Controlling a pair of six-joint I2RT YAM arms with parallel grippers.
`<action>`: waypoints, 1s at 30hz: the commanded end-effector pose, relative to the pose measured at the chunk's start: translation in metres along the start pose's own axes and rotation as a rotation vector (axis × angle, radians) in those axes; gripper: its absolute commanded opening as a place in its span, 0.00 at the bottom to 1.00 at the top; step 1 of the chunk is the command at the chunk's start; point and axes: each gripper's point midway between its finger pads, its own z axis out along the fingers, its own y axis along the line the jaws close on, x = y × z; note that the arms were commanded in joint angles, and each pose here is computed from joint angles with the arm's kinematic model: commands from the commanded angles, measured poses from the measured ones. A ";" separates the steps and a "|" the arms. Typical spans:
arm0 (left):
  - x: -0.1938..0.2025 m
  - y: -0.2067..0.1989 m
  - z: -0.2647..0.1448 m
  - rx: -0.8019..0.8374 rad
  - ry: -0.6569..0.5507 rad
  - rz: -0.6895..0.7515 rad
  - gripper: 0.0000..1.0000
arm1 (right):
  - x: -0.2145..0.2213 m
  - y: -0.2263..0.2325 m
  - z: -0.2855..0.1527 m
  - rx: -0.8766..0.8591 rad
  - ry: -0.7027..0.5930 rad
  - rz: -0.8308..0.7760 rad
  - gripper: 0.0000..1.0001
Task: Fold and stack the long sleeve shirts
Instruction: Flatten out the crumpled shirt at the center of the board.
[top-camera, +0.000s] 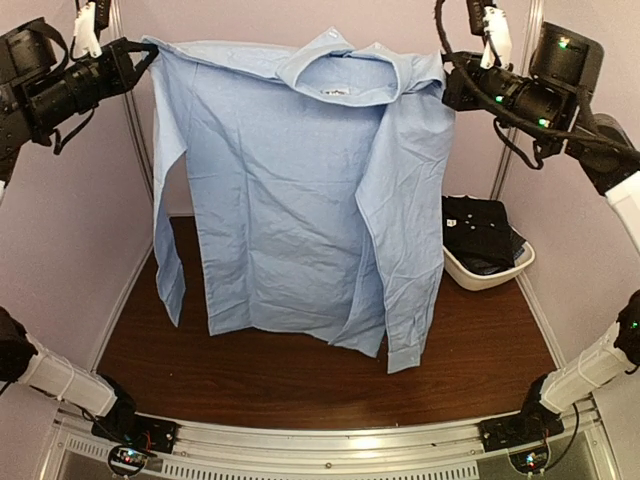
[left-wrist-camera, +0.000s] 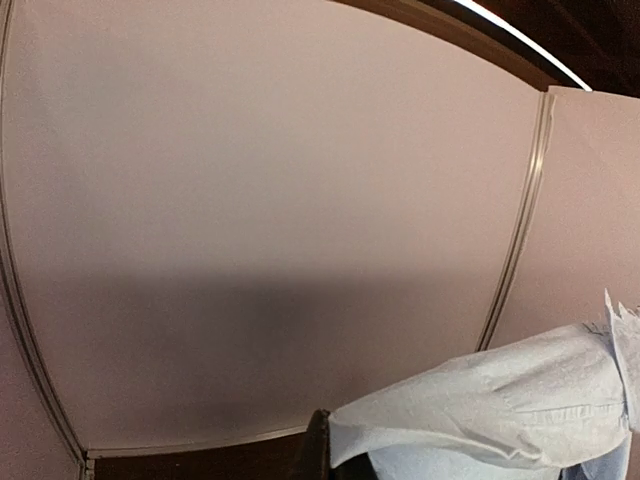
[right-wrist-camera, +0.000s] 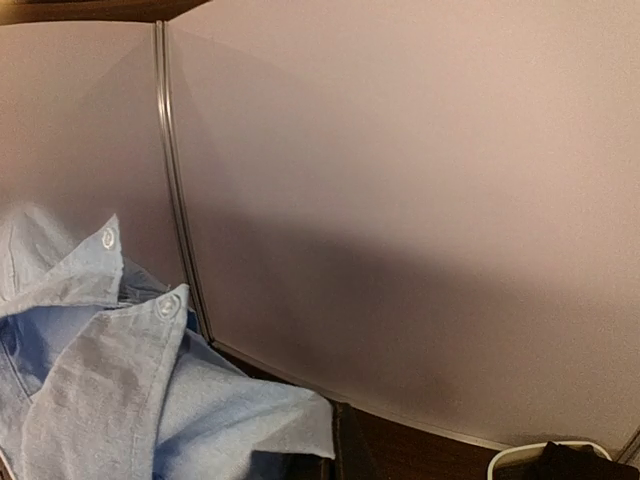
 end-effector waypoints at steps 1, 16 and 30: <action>0.129 0.086 0.075 -0.245 0.353 -0.037 0.00 | 0.137 -0.023 0.081 -0.112 0.329 0.095 0.00; 0.405 0.198 0.104 -0.423 0.849 -0.168 0.66 | 0.441 -0.088 0.114 0.064 0.882 0.227 0.83; 0.447 0.089 0.060 -0.163 0.878 -0.302 0.66 | 0.499 -0.029 -0.036 0.099 1.026 0.244 0.84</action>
